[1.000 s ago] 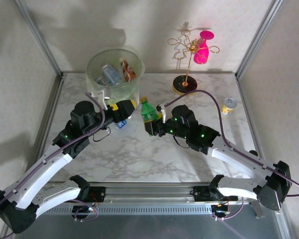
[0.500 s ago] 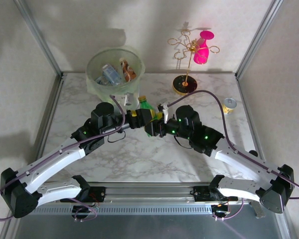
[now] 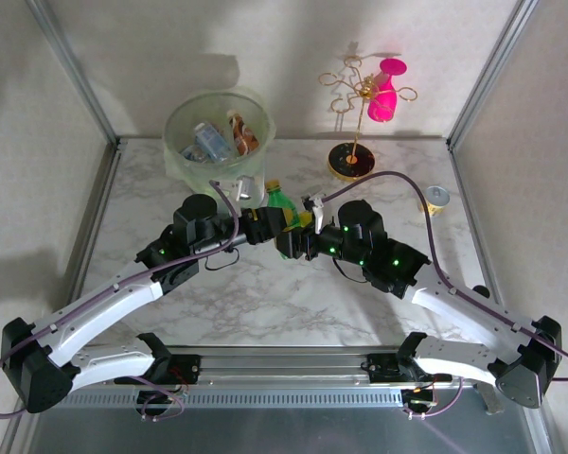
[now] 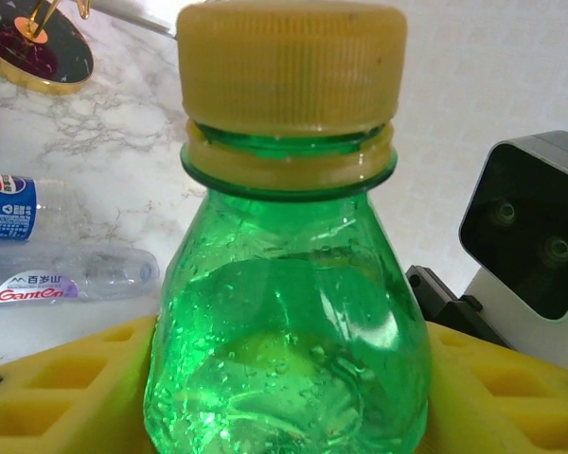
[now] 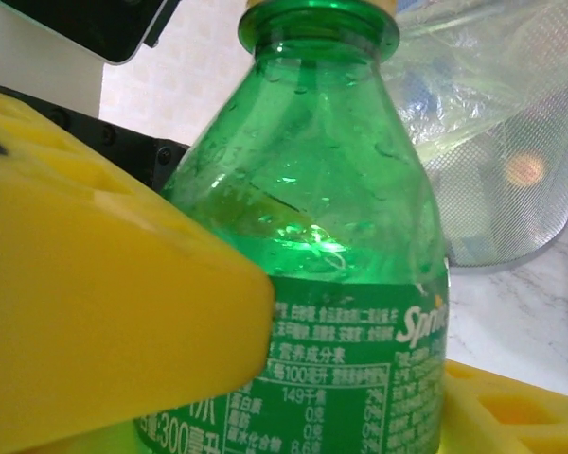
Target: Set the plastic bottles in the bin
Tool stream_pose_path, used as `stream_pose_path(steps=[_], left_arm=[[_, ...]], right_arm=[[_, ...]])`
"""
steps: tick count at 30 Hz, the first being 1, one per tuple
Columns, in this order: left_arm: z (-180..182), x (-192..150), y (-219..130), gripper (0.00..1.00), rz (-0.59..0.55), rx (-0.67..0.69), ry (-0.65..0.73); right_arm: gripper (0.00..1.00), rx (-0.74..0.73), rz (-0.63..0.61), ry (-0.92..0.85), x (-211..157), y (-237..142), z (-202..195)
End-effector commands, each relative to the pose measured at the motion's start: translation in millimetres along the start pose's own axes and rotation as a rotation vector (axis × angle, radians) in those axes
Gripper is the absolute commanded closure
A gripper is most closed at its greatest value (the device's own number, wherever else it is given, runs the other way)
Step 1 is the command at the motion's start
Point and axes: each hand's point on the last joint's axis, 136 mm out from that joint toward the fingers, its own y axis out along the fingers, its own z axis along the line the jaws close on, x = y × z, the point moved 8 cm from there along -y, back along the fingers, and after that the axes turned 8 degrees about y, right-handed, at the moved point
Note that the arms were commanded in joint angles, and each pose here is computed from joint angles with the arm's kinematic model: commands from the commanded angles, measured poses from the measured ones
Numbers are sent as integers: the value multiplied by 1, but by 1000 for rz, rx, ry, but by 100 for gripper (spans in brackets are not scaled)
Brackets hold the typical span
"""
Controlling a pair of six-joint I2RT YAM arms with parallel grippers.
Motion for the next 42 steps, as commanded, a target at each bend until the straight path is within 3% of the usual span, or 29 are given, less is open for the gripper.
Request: stream_pose_path(steps=[1, 3, 10, 24, 35, 42], left_arm=[[-22, 12, -3, 47, -17, -89, 57], [-21, 15, -4, 47, -23, -58, 67], [-16, 58, -24, 47, -119, 151, 133], [20, 163, -51, 49, -330, 314, 48], [88, 214, -25, 51, -407, 419, -131], [147, 221, 15, 51, -323, 485, -281]], right_arm=[[14, 29, -28, -5, 9, -1, 9], [2, 14, -31, -9, 10, -2, 9], [1, 18, -34, -32, 18, -9, 14], [1, -2, -74, -43, 15, -26, 12], [1, -2, -75, -38, 9, -30, 9], [1, -21, -75, -40, 6, -32, 7]])
